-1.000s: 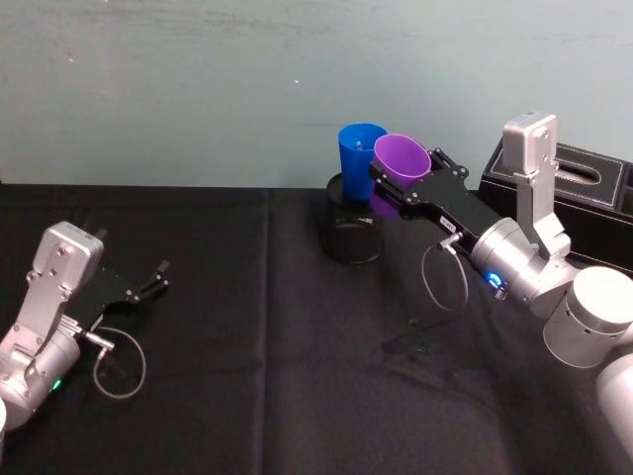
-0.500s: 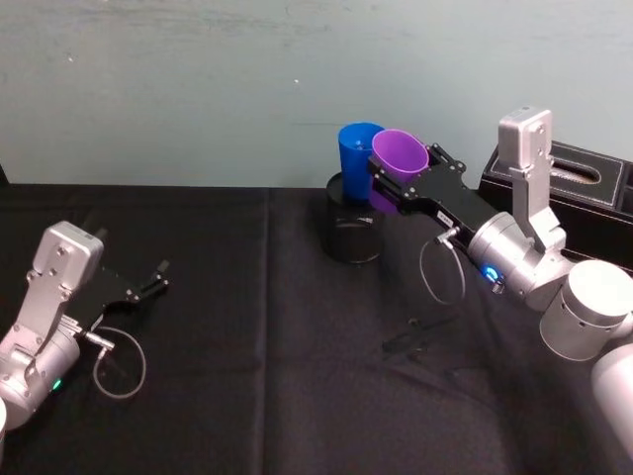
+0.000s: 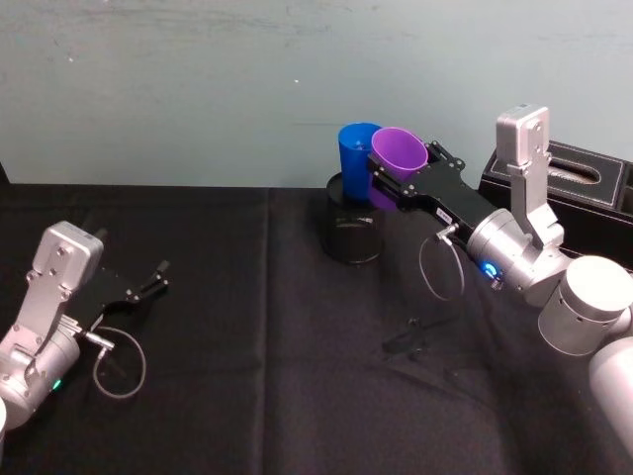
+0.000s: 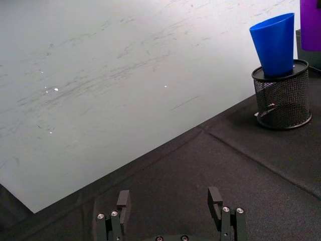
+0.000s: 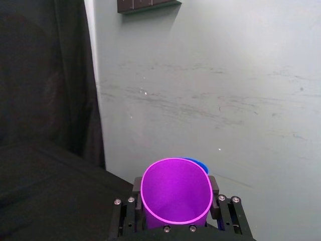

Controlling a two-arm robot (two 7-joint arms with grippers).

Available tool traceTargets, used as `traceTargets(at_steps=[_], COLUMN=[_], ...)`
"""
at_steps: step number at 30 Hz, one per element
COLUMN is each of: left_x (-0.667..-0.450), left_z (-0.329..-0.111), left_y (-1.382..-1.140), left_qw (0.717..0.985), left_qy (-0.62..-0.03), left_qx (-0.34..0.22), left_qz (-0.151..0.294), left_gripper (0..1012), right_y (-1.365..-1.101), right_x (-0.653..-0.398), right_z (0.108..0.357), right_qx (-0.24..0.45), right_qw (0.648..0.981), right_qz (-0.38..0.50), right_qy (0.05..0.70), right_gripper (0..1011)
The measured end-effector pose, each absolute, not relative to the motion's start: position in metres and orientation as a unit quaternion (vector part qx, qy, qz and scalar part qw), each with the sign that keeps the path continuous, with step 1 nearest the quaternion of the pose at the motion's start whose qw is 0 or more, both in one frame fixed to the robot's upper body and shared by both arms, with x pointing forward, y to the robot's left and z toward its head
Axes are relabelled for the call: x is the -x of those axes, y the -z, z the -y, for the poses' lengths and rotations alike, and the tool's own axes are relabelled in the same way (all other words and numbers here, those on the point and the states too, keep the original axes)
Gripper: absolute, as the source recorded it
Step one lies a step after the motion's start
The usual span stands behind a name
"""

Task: Pick up one cup with a gripper and tap it against the other cup.

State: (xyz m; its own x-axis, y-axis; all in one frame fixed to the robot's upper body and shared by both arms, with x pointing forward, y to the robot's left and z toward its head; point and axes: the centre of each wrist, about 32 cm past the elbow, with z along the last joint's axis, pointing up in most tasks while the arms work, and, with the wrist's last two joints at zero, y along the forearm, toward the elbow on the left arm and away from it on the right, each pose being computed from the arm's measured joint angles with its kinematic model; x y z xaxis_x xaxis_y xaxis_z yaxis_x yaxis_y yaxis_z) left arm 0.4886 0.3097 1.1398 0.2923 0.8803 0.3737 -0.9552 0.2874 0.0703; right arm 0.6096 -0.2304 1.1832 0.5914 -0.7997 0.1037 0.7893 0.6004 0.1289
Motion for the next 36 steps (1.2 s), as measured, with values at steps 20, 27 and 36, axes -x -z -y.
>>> traceTargets(at_steps=[20, 27, 36], left_x=[-0.489, -0.489, -0.489], left_z=[-0.310, -0.310, -0.310], left_y=[-1.140, -1.140, -1.140], left_qw=[0.791, 0.791, 0.791], left_qy=[-0.580, -0.580, -0.580], left_qx=[-0.141, -0.141, -0.141], left_qz=[0.132, 0.132, 0.132], left_gripper=[1011, 1011, 1011], right_y=[-1.184, -1.183, -1.184], right_x=[-0.620, -0.622, -0.623], right_z=[0.225, 0.225, 0.224], right_qx=[-0.037, -0.037, -0.038], right_qw=[0.892, 0.892, 0.893], right_qz=[0.074, 0.070, 0.068], right_qy=[0.444, 0.445, 0.444], right_gripper=[733, 734, 734])
